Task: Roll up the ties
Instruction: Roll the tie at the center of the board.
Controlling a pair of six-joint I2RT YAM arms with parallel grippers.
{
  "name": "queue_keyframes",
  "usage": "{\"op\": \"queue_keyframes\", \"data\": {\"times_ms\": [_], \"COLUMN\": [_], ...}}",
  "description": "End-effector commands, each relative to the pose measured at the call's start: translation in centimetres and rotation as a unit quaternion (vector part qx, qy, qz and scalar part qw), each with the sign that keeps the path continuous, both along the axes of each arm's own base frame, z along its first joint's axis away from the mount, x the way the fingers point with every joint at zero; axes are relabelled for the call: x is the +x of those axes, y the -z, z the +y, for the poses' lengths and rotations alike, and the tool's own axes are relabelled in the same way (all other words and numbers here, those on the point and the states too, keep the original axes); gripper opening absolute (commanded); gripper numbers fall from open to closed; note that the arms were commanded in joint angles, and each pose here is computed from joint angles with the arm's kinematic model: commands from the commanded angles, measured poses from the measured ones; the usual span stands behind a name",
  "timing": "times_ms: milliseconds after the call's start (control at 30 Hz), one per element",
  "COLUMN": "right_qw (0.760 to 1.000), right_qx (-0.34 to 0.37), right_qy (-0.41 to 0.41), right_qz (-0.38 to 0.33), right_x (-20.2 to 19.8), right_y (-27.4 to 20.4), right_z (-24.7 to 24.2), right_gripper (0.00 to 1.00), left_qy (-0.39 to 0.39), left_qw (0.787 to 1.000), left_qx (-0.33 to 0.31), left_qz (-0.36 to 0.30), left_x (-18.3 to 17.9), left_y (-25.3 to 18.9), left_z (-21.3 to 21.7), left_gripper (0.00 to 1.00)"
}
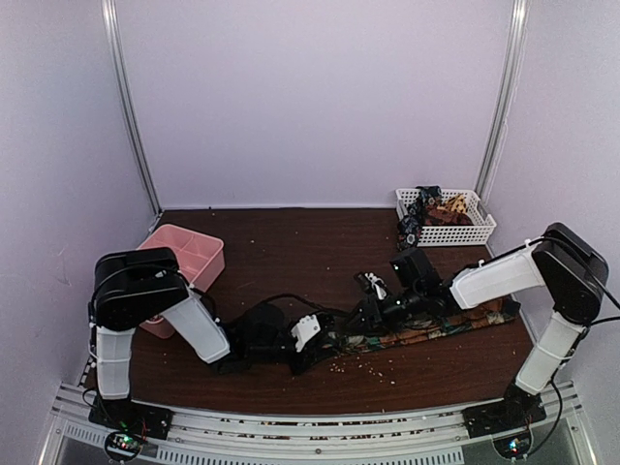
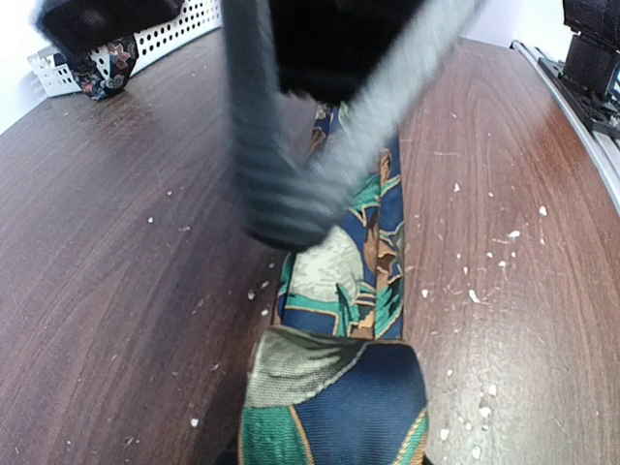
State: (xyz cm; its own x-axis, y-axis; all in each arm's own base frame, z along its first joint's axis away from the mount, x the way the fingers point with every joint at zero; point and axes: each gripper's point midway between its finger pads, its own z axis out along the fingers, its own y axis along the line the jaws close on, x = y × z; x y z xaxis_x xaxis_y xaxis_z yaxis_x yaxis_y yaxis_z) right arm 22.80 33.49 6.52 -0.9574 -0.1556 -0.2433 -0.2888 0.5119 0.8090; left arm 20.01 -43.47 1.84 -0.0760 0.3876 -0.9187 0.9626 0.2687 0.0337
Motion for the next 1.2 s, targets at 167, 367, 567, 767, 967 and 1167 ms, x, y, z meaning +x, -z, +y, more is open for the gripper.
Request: {"op": "queue_keyframes", "data": {"times_ms": [167, 367, 567, 767, 967, 1167], "right_qw": [0.999, 0.997, 0.997, 0.997, 0.995, 0.995], "right_qx": [-0.012, -0.066, -0.072, -0.068, -0.09, -0.091], "right_qy": [-0.031, -0.035, -0.031, -0.038, -0.04, -0.027], "right_qz": [0.011, 0.013, -0.001, -0.005, 0.001, 0.024], "right_x": [-0.9, -1.4, -1.7, -1.4, -1.6, -1.8], "right_y": [-0.8, 1.3, 1.1, 0.9, 2.6, 4.6], "right_z": [3.3, 2.0, 1.6, 2.4, 1.4, -0.4], "right_gripper": [0.37, 0.38, 0.46, 0.27, 0.0, 0.0], "left_qy": [0.012, 0.012, 0.011, 0.015, 0.012, 0.006], "left_qw": [0.996, 0.996, 0.996, 0.996, 0.997, 1.0], "left_qx": [0.082, 0.081, 0.082, 0.085, 0.07, 0.024], "left_qz": [0.027, 0.023, 0.015, 0.022, 0.022, 0.005], "left_x": [-1.1, -1.0, -0.6, -0.8, -0.9, -0.6], "left_y": [3.3, 2.9, 2.6, 3.1, 2.5, 0.1], "left_z": [1.9, 1.7, 1.3, 1.3, 1.5, 1.1], "left_gripper": [0.31, 0.31, 0.31, 0.31, 0.41, 0.64]}}
